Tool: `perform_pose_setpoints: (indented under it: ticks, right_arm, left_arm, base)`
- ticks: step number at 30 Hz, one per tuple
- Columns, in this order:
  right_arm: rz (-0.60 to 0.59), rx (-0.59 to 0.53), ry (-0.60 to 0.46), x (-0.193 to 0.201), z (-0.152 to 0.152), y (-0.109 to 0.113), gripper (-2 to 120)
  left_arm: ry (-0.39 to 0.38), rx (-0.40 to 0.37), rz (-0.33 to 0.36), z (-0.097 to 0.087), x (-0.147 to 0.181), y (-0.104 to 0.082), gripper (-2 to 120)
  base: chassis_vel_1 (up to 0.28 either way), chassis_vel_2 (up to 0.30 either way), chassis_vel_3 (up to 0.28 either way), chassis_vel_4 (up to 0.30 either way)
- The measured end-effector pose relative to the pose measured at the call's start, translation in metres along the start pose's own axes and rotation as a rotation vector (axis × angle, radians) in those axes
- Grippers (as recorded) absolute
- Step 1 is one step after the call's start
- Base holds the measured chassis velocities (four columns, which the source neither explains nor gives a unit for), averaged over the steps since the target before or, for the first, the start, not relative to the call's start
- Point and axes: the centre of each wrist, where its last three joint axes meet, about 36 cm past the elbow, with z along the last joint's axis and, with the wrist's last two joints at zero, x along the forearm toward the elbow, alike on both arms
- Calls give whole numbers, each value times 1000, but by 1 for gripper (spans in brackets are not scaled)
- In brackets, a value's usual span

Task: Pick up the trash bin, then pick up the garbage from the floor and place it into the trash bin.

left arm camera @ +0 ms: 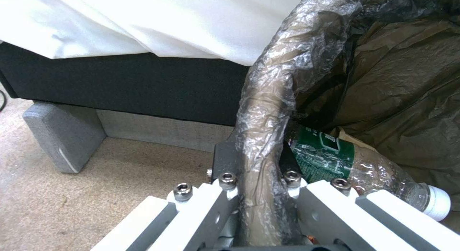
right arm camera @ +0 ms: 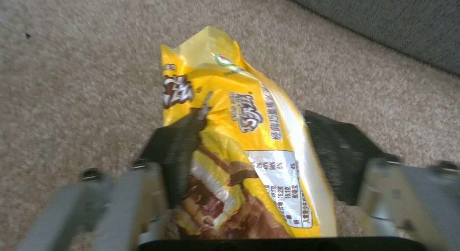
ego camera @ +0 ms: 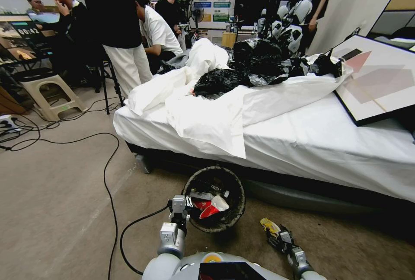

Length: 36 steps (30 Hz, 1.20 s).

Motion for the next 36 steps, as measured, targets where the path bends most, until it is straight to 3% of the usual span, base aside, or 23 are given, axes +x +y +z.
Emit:
perform_pose_setpoints:
  ticks: [1, 6, 8, 14, 29, 36]
  right_arm:
    - [0, 0, 0, 0, 0, 0, 50]
    - [2, -6, -11, 0, 0, 2, 26]
    - [2, -6, -11, 0, 0, 2, 26]
    - [-3, -7, -26, -2, -1, 0, 0]
    - [-16, -3, -55, -5, -1, -1, 0]
    - [10, 12, -200, -2, -27, 1, 0]
  left_arm:
    - [0, 0, 0, 0, 0, 0, 0]
    - [-1, -2, 1, 0, 0, 0, 0]
    - [-1, -2, 1, 0, 0, 0, 0]
    - [1, -1, 2, 0, 0, 0, 0]
    - [1, -1, 2, 0, 0, 0, 0]
    - [3, -2, 3, 1, 0, 0, 0]
  base:
    - [0, 0, 0, 0]
    - [0, 0, 0, 0]
    - [0, 0, 0, 0]
    - [0, 0, 0, 0]
    - [0, 0, 0, 0]
    - [0, 0, 0, 0]
